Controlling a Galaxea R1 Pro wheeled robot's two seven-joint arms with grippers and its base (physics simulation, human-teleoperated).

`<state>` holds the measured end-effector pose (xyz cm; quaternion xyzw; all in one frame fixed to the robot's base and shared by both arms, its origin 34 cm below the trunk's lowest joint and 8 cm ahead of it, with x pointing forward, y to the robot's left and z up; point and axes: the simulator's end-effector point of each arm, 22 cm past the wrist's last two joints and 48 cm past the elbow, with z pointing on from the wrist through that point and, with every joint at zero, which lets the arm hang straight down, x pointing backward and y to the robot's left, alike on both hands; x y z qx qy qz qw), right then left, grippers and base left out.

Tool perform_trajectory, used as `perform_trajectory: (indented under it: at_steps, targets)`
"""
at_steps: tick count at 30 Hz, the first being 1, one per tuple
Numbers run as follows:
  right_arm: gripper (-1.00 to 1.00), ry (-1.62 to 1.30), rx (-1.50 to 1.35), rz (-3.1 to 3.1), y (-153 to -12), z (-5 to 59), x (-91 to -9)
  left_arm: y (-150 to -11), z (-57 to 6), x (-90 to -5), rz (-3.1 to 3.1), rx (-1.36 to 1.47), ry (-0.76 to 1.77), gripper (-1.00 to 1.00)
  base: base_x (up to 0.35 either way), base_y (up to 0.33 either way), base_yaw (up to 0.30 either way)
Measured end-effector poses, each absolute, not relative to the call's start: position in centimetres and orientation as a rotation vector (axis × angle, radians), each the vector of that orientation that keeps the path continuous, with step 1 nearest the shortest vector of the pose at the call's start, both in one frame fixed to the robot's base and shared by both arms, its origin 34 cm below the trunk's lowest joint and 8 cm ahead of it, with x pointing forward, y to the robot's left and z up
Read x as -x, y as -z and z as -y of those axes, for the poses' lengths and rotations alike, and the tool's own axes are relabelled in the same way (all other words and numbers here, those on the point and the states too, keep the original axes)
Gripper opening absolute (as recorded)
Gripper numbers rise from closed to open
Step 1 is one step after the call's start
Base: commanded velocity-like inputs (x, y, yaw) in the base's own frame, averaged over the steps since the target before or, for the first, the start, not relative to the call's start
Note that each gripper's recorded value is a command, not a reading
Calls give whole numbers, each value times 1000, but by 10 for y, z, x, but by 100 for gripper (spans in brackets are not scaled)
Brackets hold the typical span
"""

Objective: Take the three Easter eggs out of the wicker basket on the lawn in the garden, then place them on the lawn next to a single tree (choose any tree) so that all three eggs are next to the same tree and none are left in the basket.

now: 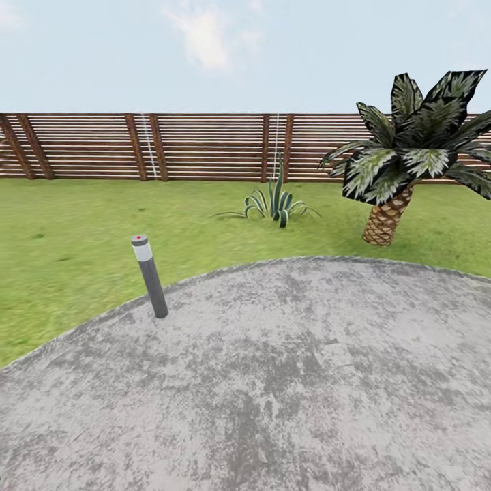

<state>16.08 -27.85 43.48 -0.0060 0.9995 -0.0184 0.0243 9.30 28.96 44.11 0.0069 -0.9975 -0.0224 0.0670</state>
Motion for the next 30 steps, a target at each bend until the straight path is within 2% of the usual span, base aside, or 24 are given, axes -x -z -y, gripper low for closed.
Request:
perform_trajectory:
  at_steps: [12,30]
  targets:
    - [100,54,18,-3093,-435,277,-161,-441,-290,-93,3007,-21,68,100,300,0,286]
    - [100,54,18,-3094,-435,277,-160,-441,-290,-95,3012,-21,68,100,15,0,291]
